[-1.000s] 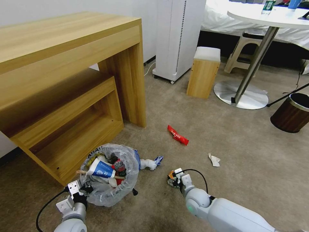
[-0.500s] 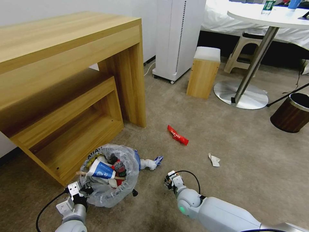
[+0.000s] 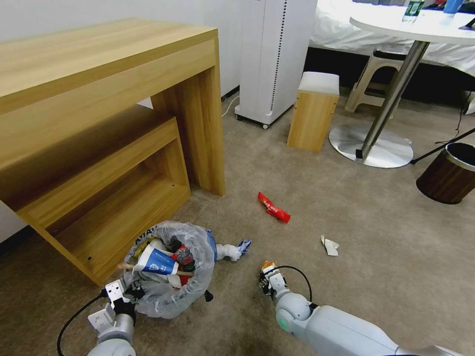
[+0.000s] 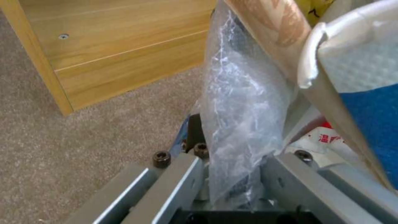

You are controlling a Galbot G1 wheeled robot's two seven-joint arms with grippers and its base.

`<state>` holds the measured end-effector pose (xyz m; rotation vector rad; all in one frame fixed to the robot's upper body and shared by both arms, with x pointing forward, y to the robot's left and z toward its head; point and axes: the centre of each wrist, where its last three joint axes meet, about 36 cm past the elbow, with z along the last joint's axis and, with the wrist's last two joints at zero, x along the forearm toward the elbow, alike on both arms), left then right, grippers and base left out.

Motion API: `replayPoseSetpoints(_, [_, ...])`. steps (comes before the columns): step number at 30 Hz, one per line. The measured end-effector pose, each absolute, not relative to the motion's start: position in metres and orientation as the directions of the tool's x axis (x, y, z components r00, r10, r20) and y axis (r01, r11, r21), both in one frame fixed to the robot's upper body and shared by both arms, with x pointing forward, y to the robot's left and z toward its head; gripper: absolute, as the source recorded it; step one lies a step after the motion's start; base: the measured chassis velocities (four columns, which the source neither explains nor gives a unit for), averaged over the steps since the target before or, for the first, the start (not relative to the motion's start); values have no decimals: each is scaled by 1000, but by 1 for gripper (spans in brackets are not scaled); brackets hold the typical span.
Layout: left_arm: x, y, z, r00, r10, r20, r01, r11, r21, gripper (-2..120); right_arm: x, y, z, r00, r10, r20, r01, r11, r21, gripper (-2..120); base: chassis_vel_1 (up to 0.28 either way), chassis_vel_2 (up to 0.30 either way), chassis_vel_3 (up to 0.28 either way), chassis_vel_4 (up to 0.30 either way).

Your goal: Pick up the trash bin and place the garbage on the floor into it.

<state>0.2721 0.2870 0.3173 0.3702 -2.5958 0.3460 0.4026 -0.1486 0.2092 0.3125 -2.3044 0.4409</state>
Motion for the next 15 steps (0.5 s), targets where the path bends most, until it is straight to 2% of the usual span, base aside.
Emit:
replayPoseSetpoints(6, [273, 287, 316, -843, -194, 503, -318, 932, -173, 1, 405, -157, 215, -702, -88, 707, -340, 914, -224, 24, 0, 0, 0, 0])
replayPoseSetpoints(8, [273, 287, 316, -843, -194, 502, -318, 932, -173, 1, 405, -157, 215, -702, -88, 707, -340, 914, -224, 24, 0, 0, 0, 0])
replayPoseSetpoints(10, [275, 287, 316, -844, -193, 500, -316, 933, -174, 1, 403, -163, 217, -704, -83, 705, -334, 915, -226, 15, 0, 0, 0, 0])
replayPoseSetpoints(15, [276, 287, 317, -846, -190, 499, -312, 934, -172, 1, 398, -172, 217, -704, -75, 706, -318, 922, -220, 10, 0, 0, 0, 0])
